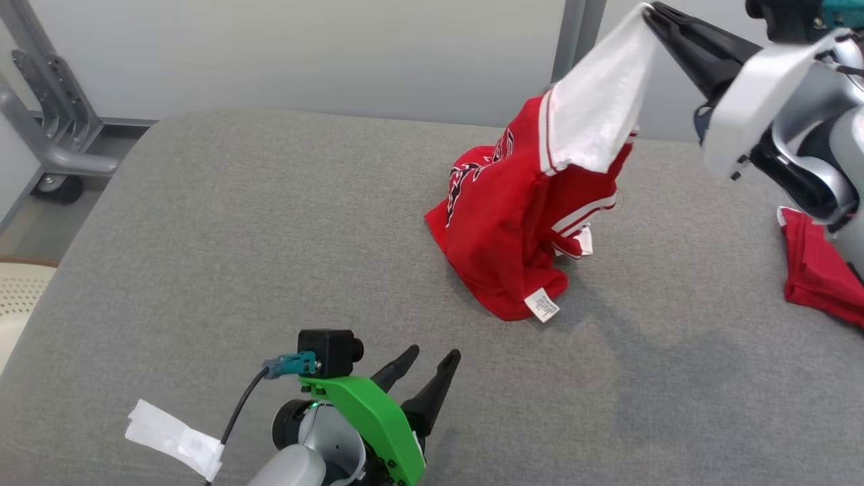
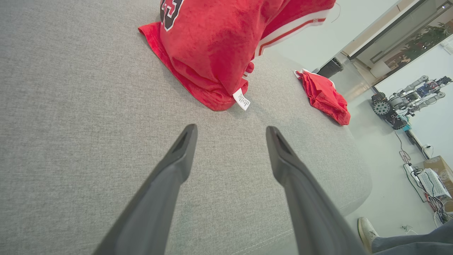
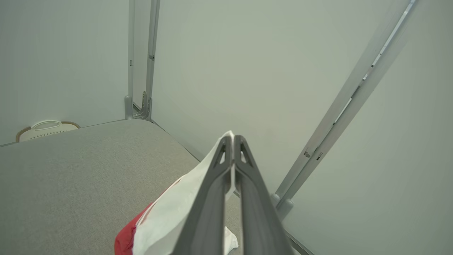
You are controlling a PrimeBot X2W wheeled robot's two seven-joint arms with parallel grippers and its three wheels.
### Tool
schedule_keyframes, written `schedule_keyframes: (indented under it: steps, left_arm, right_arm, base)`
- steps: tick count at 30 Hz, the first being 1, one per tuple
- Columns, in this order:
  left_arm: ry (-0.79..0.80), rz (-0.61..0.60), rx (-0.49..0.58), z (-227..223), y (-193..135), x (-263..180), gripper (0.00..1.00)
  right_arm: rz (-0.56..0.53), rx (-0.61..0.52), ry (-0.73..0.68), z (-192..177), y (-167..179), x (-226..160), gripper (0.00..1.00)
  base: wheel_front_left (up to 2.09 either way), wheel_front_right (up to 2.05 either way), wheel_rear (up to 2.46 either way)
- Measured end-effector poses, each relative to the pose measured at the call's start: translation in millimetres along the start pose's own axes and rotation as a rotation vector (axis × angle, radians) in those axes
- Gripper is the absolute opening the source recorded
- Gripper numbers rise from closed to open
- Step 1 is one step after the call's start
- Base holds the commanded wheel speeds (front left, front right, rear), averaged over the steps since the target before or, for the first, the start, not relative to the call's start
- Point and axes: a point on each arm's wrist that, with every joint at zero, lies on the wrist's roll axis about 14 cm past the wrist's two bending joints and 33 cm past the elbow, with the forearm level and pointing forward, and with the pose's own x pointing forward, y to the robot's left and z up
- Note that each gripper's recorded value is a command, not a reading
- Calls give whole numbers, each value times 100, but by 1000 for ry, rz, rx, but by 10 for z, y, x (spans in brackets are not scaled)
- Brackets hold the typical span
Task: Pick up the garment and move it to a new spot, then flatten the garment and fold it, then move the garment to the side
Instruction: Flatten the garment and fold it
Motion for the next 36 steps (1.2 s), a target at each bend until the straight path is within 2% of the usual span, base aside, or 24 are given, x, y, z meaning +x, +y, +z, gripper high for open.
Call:
schedule_keyframes:
  steps: [4, 8, 16, 26, 32, 36]
  left_arm:
    - [34, -23, -3, -96, -63, 45, 100]
    - [59, -71, -4, -145, -205, 129, 100]
    - [122, -109, -17, -285, -296, 279, 100]
    - [175, -110, -32, -416, -262, 388, 100]
    - [186, -108, -34, -441, -243, 414, 100]
    - [196, -108, -35, -458, -232, 428, 100]
  right_arm:
    - [-151, 43, 125, -515, -402, -400, 0]
    - [-276, 126, 279, -1159, -601, -905, 0]
    - [-457, 311, 435, -2065, -560, -1642, 0]
    - [-545, 382, 551, -2642, -319, -2192, 0]
    - [-570, 418, 600, -2836, -158, -2391, 0]
    - [-587, 476, 589, -2899, -38, -2387, 0]
  base:
    - [0, 0, 0]
    - [0, 0, 0]
    - [0, 0, 0]
    - [0, 0, 0]
    - [0, 0, 0]
    - [0, 0, 0]
